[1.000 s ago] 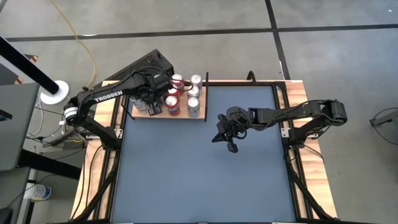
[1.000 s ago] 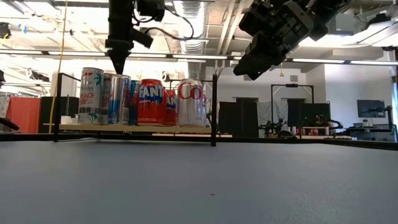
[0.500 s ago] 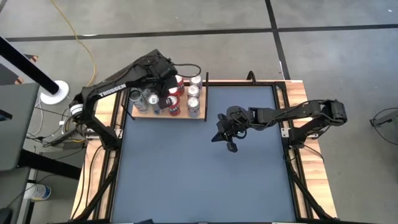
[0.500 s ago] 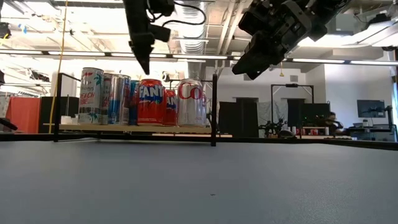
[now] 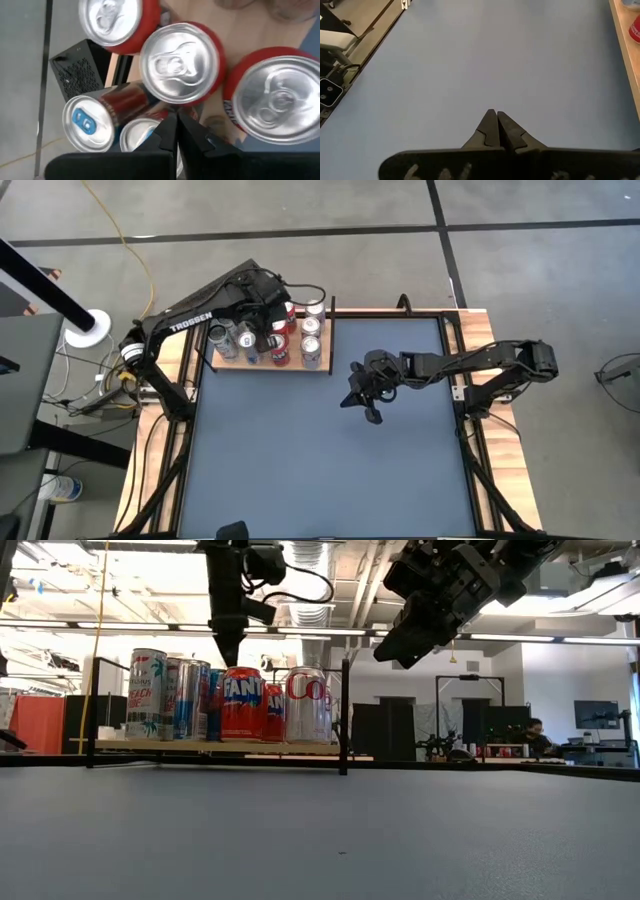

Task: Place canned beverage on shelf
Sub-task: Adjust the blue cans on the shelf, then return to Home Position

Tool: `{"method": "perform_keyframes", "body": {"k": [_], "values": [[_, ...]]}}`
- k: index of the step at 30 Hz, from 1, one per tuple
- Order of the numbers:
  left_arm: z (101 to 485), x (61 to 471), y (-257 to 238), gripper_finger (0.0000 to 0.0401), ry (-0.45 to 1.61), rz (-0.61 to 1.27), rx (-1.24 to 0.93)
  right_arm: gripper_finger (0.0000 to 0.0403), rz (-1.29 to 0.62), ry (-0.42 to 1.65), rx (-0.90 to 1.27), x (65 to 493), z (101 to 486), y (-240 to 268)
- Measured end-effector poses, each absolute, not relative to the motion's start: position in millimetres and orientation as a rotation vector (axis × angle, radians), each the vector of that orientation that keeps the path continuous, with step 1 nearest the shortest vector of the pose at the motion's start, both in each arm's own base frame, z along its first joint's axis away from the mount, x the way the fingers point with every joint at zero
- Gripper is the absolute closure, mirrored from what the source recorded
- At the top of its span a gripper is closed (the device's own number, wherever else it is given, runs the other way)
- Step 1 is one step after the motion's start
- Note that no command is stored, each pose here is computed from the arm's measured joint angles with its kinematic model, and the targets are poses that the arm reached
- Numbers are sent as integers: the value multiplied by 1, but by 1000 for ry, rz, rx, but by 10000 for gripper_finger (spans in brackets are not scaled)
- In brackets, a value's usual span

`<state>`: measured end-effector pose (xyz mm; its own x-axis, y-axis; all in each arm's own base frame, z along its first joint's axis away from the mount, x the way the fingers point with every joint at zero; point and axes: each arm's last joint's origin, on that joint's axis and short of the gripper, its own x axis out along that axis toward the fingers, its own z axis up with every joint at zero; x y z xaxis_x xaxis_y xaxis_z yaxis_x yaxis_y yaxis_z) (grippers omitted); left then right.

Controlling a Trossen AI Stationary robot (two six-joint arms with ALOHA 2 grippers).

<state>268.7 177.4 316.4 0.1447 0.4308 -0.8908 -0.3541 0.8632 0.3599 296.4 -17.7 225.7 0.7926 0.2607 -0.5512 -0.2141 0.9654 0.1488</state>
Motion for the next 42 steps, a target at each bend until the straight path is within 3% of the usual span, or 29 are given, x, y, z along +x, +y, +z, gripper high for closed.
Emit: {"method": "perform_keyframes", "body": {"k": [15,32,38,42], "values": [[315,259,186,401,1360,614,66,403,255,610,83,296,225,-18],[318,271,184,401,1256,563,88,403,254,603,83,296,226,-18],[348,283,169,401,954,494,120,403,255,587,75,297,227,-18],[388,277,141,401,662,304,113,403,237,529,64,291,241,-23]]}}
